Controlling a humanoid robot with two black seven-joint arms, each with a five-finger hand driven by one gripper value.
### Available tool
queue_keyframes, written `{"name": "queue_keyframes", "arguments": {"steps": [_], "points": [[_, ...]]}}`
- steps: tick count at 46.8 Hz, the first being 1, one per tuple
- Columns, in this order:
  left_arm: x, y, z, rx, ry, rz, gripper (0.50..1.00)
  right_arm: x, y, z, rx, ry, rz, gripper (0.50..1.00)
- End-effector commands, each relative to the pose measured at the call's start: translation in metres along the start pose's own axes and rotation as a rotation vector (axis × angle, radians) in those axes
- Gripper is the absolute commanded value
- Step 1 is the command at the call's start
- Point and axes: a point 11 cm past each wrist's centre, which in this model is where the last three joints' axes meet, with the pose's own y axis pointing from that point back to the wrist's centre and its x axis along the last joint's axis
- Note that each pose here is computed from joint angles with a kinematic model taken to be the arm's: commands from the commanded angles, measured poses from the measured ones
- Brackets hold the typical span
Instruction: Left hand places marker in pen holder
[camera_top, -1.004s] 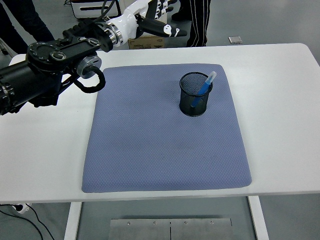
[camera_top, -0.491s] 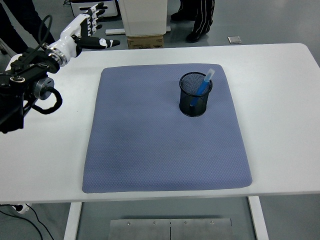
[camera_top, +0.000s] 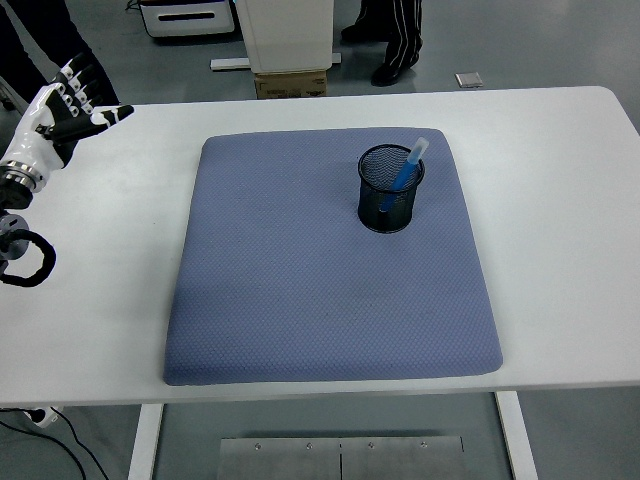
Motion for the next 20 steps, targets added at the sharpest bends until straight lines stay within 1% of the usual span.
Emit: {"name": "queue_keyframes", "arguments": {"steps": [1, 13, 15, 20], "points": [[0.014, 0.009, -0.007, 0.005, 0.021, 0.036, 1.000, 0.000, 0.000, 0.000, 0.000, 0.000, 0.000, 1.000], [0.028, 0.025, -0.027, 0.037, 0.039, 0.085, 1.000, -0.002, 0.000, 0.000, -0.004, -0.004, -0.006, 1.000], [0.031, 0.027, -0.028, 0.042, 0.036, 0.090, 1.000, -0.004, 0.000, 0.002, -0.009, -0.005, -0.012, 1.000], [0.040, 0.033, -0.032, 0.053, 0.029, 0.106, 1.000, 0.000, 0.001, 0.005, -0.015, -0.011, -0.005, 1.000]]}}
